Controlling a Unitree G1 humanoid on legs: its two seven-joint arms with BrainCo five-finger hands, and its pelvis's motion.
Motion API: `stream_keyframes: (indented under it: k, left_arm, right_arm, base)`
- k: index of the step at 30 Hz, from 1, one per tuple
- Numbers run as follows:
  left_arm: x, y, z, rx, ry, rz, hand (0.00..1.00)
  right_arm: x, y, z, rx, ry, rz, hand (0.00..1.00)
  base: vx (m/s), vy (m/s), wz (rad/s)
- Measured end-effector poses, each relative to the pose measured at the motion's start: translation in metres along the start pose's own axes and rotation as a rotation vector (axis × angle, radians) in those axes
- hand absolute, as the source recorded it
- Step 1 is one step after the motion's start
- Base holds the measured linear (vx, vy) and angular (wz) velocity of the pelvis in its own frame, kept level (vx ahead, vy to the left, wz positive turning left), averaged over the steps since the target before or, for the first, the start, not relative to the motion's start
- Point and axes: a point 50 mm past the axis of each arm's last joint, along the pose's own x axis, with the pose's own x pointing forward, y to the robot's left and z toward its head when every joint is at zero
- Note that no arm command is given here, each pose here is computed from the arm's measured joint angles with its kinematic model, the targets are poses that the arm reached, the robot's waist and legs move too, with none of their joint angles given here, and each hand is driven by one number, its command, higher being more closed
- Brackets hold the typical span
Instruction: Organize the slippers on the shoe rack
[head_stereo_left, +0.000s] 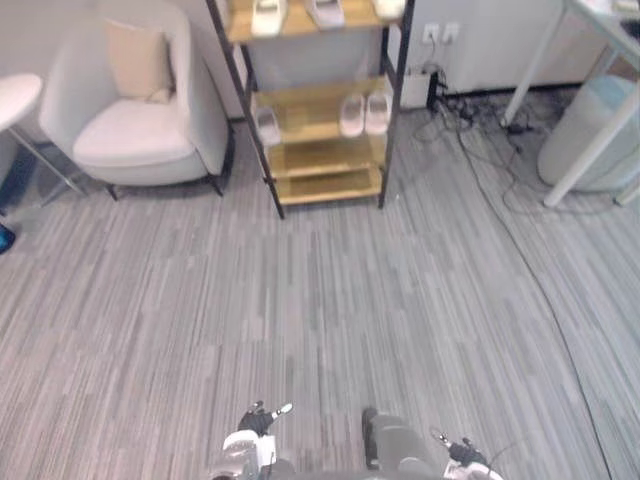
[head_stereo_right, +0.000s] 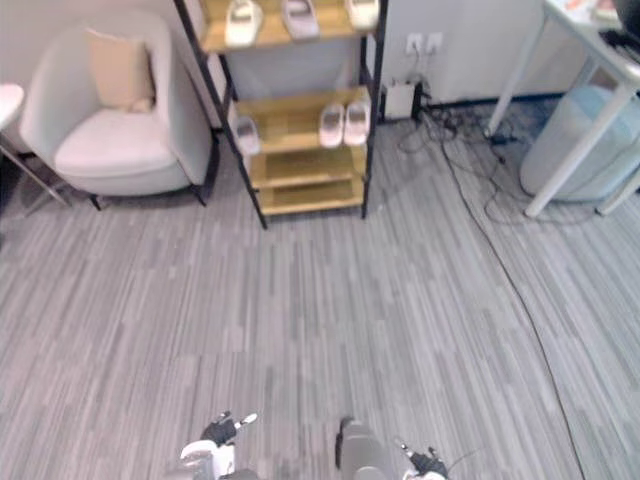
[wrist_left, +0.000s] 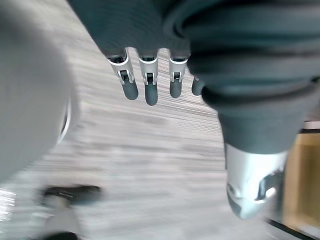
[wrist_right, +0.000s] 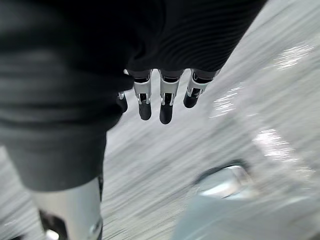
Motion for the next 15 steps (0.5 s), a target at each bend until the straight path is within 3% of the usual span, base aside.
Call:
stream_keyframes:
  k: [6,10,15]
  left_arm:
    - [0.000,-0.008,0.004,0.007,-0.026,-0.022,0.00]
    - [0.001,-0.002,-0.001,0.043,0.003,-0.010,0.00]
    - [0.001,0.001,-0.006,0.120,0.039,-0.017,0.00]
  right_arm:
    - [0.001,0.002,0.007,0.038,-0.026,-0.003,0.00]
    - [0.001,-0.001,-0.004,0.058,0.030,-0.024,0.00]
    - [-0.002,-0.003,-0.015,0.031,0.066,-0.026,0.00]
  base:
    - [0.26,0.061,-0.20]
    - [0.49,0.226,-0.59]
    - [0.53,0.106,0.06]
